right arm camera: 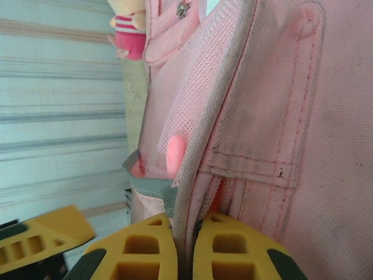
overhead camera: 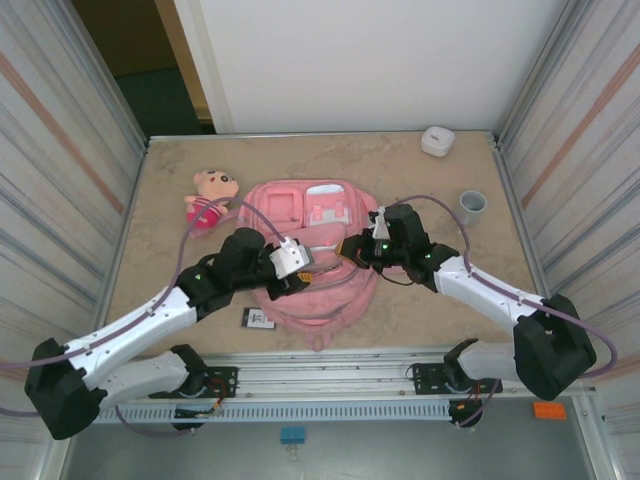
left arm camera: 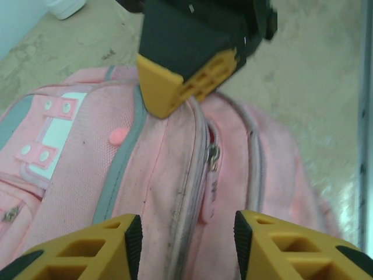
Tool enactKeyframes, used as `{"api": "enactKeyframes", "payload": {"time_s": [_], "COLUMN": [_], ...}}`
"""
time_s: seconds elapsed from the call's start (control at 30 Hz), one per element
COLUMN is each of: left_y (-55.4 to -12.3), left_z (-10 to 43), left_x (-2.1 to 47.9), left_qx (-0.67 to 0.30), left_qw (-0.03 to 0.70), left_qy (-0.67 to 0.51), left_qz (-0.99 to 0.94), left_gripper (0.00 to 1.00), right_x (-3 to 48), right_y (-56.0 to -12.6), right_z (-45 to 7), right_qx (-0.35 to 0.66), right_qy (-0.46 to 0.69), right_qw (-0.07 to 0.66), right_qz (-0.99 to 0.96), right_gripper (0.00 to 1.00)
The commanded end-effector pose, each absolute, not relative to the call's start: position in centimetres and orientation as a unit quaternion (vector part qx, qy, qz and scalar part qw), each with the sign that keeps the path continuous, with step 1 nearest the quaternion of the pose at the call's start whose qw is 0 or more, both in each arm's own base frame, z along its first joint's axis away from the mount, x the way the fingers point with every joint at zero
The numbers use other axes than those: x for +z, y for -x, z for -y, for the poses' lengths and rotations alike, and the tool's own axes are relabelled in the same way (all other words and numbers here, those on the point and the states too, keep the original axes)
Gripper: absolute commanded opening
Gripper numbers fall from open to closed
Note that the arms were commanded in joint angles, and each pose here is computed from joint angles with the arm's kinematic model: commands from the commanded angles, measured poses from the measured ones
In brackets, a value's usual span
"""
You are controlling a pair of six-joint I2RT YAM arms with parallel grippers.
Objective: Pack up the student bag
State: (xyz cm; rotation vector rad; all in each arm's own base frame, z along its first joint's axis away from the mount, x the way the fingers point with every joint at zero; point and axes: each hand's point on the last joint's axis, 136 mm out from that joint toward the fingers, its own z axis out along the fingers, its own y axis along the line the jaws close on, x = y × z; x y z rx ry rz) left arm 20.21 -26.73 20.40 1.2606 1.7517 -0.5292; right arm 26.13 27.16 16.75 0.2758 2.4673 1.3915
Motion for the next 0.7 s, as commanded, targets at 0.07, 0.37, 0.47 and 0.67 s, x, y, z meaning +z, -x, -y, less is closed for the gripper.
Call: {"api": "enactKeyframes", "payload": {"time_s": [0.07,0.37,0.47,0.67], "left_y": [-18.1,-18.5,-19.0,-19.7], "left_z": [26.0,26.8,27.6,29.3], "left_x": [20.3,17.3,17.3,17.2], "left_qx": [-0.292,-0.303,-0.297,-0.303], "left_qw": [0.368,0.348,0.351,0.354], "left_qy": [-0.318,-0.218,-0.232,-0.252], "left_qz": [-0.823,-0.860,-0.857,-0.848], "left_gripper": [0.47,0.61,0.62,0.62], "right_x": [21.2,21.9,22.2,22.8], "right_y": [-26.8,-26.1,-25.9,-25.6], "right_z": [-27.6,-27.8,-27.9,-28.4], "right_qx": [0.517,0.514,0.518,0.525], "right_qy": [-0.072,-0.057,-0.053,-0.045], "right_qw": [0.204,0.210,0.211,0.209], "right_qz": [-0.828,-0.829,-0.828,-0.824], "right_gripper": [0.00,0.00,0.00,0.00]}}
